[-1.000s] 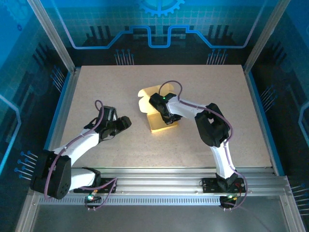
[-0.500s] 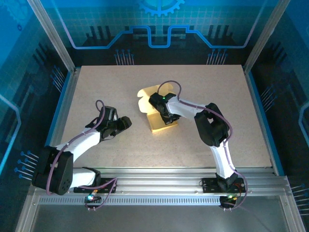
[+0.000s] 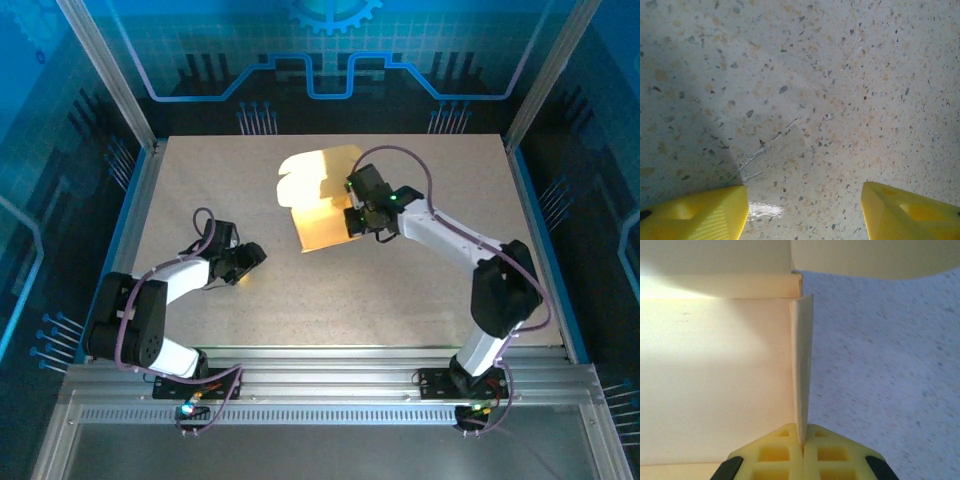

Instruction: Fold the paper box

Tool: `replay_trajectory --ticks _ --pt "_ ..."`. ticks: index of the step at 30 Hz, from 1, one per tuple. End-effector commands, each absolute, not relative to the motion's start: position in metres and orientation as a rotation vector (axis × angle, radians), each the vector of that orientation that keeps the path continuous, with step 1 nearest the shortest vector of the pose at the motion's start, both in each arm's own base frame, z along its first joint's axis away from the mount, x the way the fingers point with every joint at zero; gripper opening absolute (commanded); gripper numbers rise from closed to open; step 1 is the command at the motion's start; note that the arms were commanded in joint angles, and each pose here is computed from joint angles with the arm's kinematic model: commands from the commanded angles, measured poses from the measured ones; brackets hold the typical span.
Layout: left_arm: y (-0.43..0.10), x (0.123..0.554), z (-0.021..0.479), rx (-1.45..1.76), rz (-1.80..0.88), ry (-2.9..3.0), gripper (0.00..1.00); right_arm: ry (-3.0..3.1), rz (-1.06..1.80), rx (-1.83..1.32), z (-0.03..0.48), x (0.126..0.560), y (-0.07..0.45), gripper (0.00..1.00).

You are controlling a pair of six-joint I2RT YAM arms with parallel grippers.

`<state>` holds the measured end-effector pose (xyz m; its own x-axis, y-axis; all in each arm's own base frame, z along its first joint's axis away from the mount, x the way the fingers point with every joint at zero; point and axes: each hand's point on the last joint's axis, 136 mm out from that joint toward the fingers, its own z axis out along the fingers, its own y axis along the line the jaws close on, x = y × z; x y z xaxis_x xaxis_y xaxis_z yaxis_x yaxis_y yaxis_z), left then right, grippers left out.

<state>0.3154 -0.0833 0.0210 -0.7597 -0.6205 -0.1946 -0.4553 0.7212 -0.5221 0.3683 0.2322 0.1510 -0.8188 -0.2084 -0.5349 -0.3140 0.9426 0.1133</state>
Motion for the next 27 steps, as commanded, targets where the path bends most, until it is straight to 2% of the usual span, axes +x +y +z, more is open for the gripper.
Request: replay_trajectory --ticks 1,6,11,17,23,27 --pt "-0.123 0.344 0.03 -0.692 -0.885 2.505 0.64 2.471 0.563 -0.452 0.176 0.359 0.261 0.0" --pt "-0.181 0.353 0.071 -0.492 -1.066 2.446 0.6 2.414 0.724 -0.488 0.191 0.349 0.277 0.0" --pt "-0.223 0.353 0.128 -0.389 -1.352 2.274 0.47 2.411 0.748 -0.506 0.189 0.347 0.28 0.0" --pt "-0.239 0.349 0.169 -0.259 -1.438 2.183 0.41 2.389 0.753 -0.588 0.187 0.339 0.292 0.0" --pt "-0.245 0.345 0.187 -0.196 -1.514 2.095 0.35 2.348 0.743 -0.697 0.186 0.327 0.305 0.0" --pt "-0.248 0.344 0.193 -0.158 -1.533 2.063 0.34 2.324 0.688 -0.771 0.188 0.318 0.311 0.0"
